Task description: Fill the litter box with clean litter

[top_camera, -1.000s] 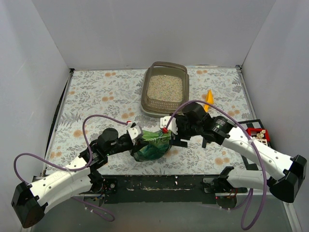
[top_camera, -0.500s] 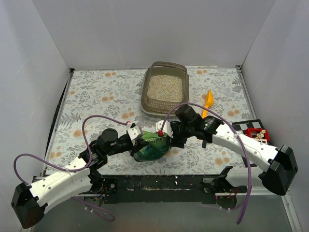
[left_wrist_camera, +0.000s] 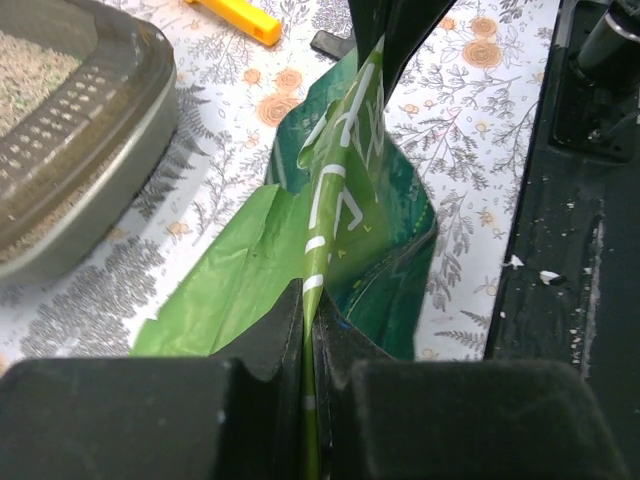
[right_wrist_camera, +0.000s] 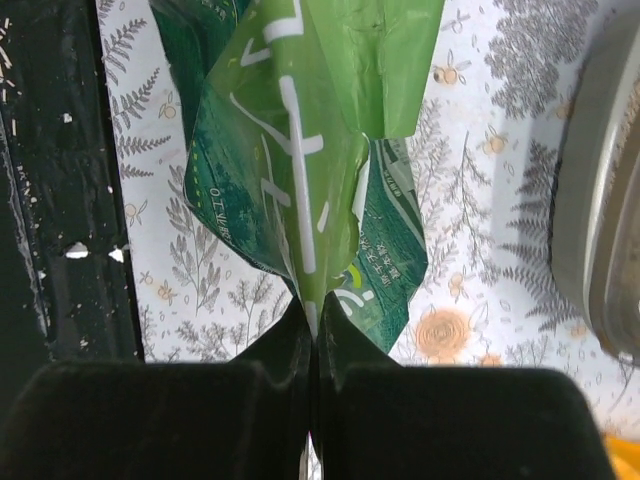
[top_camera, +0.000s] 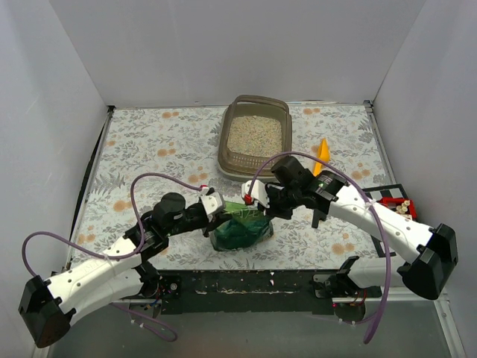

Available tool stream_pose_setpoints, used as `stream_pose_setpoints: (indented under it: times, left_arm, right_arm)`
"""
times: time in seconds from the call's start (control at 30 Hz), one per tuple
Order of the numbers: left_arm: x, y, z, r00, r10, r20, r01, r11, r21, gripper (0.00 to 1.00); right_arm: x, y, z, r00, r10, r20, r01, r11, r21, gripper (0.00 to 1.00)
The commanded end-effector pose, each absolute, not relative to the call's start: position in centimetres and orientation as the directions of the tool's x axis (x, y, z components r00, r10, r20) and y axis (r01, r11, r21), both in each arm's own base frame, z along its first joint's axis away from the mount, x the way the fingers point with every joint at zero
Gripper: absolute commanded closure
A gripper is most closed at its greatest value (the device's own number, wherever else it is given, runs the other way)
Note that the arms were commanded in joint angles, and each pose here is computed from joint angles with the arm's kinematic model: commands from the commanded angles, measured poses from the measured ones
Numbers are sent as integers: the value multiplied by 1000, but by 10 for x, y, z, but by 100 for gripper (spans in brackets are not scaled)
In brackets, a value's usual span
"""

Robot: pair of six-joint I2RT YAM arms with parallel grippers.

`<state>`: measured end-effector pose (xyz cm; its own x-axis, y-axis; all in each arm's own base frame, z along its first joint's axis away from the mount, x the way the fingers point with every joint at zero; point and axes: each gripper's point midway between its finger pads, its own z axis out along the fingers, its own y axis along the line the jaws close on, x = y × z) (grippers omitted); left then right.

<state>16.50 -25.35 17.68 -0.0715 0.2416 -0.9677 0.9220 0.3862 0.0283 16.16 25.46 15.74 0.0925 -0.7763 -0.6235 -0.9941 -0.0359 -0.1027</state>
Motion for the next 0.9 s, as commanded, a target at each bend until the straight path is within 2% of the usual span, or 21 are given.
stream_pose_setpoints:
  times: [0.0,0.2,0.33,0.43,0.53,0.6,0.7,0.87]
  left_arm:
    - [200,-251,202,76,303,-950,884,420,205,100]
    - [223,-251,188,43,354,-934,905,381,186,100]
    - [212,-250,182,41,352,-935,922,346,171,100]
    - [186,-254,185,21,316,-948,959,261,108,75]
    - [165,-259,191,-20,299,-954,985,171,33,59]
    - [157,-263,198,-46,294,-955,991,131,-7,54]
    - [157,-266,215,-65,274,-959,992,124,-32,53]
    - [160,-266,257,50,187,-981,987,141,77,52]
  right_arm:
    - [158,244,213,27,-744,-667,-991,68,-116,99]
    - [137,238,206,-111,-719,-686,-989,146,7,99]
    - [120,227,177,-178,-722,-669,-982,171,77,99]
    - [116,226,168,-180,-704,-687,-982,170,83,99]
    - [117,224,162,-182,-711,-680,-981,177,77,99]
    - [121,225,161,-180,-718,-672,-981,183,67,99]
    - [128,227,166,-187,-717,-671,-977,206,52,99]
    - [129,233,177,-173,-686,-707,-979,199,46,99]
